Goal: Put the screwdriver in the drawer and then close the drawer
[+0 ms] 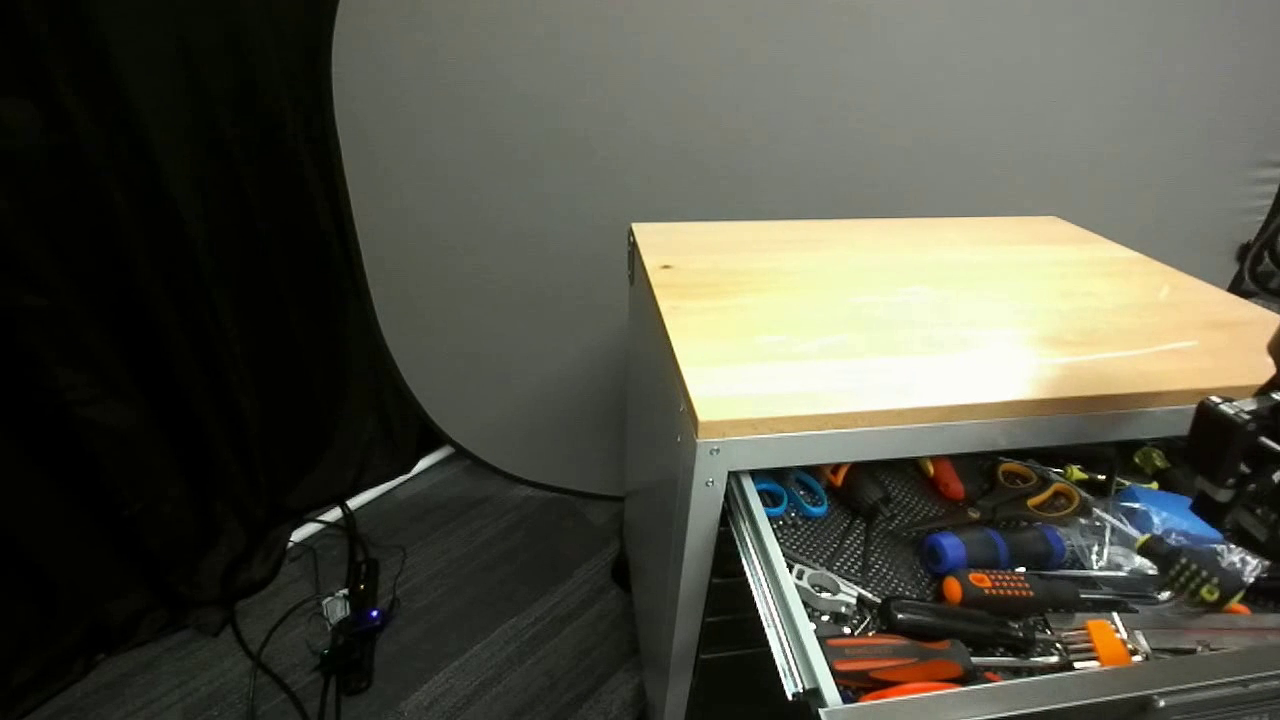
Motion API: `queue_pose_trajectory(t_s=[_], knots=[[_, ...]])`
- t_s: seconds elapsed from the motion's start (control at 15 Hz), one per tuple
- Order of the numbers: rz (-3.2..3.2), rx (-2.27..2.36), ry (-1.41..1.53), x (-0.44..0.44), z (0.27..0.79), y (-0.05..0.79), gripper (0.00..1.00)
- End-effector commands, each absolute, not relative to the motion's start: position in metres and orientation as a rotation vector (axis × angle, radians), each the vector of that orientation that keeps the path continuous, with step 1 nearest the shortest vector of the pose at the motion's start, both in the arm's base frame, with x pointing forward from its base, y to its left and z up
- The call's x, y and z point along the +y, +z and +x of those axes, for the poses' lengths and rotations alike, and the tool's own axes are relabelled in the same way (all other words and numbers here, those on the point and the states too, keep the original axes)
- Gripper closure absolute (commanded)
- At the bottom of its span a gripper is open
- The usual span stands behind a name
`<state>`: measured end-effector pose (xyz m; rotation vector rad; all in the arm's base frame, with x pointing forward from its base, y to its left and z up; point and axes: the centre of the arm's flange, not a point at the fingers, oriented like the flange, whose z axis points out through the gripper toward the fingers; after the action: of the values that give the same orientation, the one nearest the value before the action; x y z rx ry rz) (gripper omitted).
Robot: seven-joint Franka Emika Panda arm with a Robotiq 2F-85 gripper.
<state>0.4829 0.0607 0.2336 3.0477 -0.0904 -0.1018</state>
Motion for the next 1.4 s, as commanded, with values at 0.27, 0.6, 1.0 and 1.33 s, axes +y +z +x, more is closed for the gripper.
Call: queue_pose_trajectory(t_s=[0.27,0.6,1.0,1.33], knots=[[3.048,-0.130,-0.312,0.007,0.463,0.229,0.00],[2.992,-0.204,-0.533,-0.022,0.434,0.202,0.00],[2.936,-0.195,-0.706,-0.020,0.414,0.178,0.55],[2.938,-0.208,-0.641,-0.010,0.414,0.168,0.92]])
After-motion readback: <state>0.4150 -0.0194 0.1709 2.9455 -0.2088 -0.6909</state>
